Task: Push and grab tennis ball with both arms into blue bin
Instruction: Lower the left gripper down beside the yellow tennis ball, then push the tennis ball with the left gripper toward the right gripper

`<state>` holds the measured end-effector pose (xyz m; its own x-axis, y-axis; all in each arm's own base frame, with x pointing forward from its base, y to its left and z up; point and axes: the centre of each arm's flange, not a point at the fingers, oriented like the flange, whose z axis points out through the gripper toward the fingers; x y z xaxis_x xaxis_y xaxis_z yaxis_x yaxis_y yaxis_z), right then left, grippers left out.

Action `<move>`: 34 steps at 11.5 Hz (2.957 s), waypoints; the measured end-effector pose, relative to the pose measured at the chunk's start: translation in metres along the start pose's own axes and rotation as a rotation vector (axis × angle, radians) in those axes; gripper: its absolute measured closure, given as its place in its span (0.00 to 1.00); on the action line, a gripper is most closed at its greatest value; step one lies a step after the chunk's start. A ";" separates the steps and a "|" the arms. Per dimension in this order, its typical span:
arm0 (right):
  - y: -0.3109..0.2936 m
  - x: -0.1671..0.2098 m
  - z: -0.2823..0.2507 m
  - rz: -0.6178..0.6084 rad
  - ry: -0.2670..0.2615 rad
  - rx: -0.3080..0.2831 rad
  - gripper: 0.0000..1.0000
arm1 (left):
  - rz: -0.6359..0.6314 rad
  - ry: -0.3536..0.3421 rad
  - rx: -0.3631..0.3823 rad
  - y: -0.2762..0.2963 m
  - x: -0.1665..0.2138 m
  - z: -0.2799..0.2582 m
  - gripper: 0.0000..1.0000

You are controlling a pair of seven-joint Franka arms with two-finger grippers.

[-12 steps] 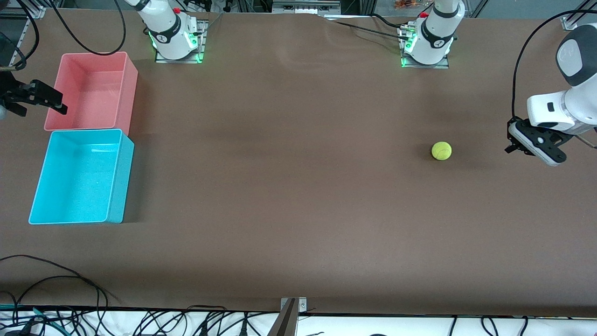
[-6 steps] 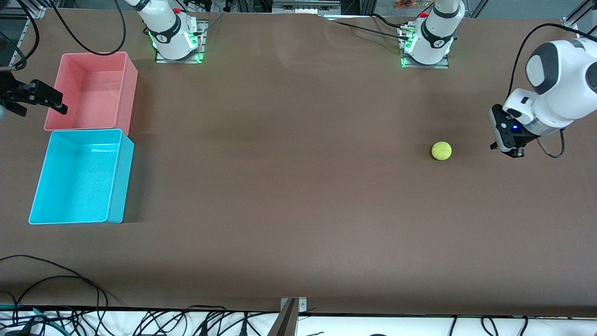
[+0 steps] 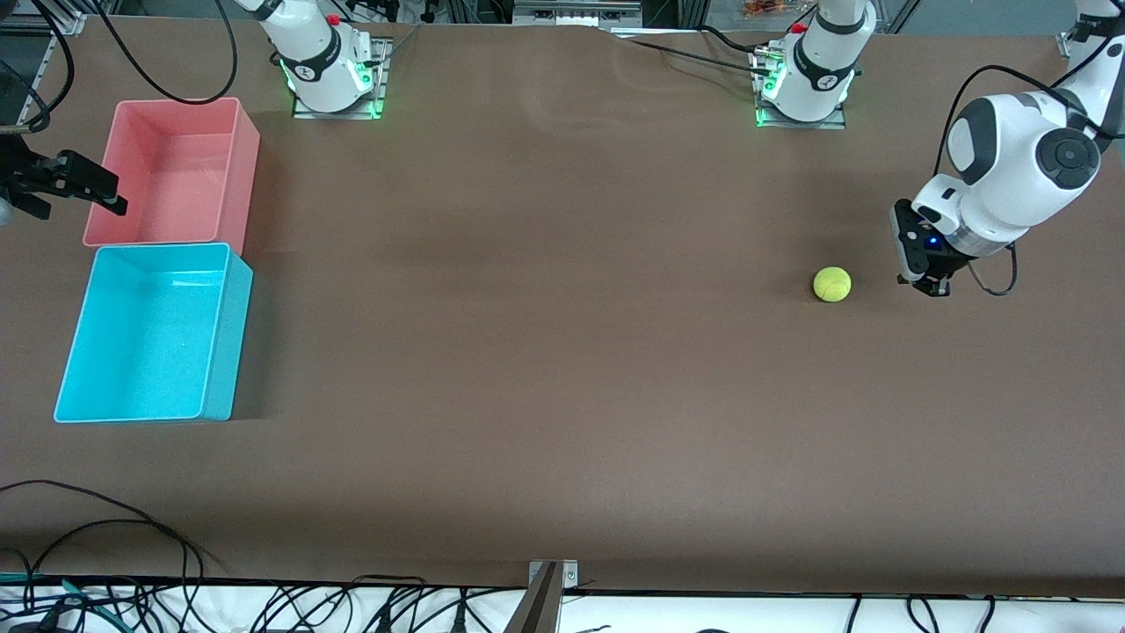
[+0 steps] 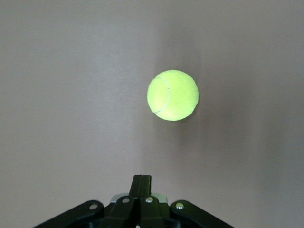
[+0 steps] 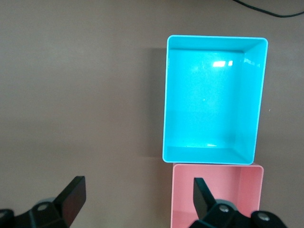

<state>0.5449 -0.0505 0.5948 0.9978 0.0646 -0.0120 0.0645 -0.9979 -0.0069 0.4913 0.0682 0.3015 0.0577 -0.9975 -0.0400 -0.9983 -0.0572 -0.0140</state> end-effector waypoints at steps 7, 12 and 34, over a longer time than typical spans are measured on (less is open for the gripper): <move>0.000 0.000 0.000 0.000 0.000 0.000 0.00 | 0.005 0.032 -0.003 0.011 -0.013 0.081 0.99; 0.000 0.000 0.000 0.000 0.000 0.000 0.00 | 0.000 0.039 -0.008 0.032 -0.009 0.103 0.99; -0.004 0.002 0.003 -0.007 -0.006 0.000 0.00 | -0.197 0.144 0.024 0.065 0.228 0.090 0.99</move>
<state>0.5468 -0.0467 0.5917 0.9973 0.0715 -0.0181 0.0714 -0.9974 -0.0072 0.4411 -0.1592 0.2018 0.2468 -0.9629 0.1090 -0.9673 -0.2515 -0.0317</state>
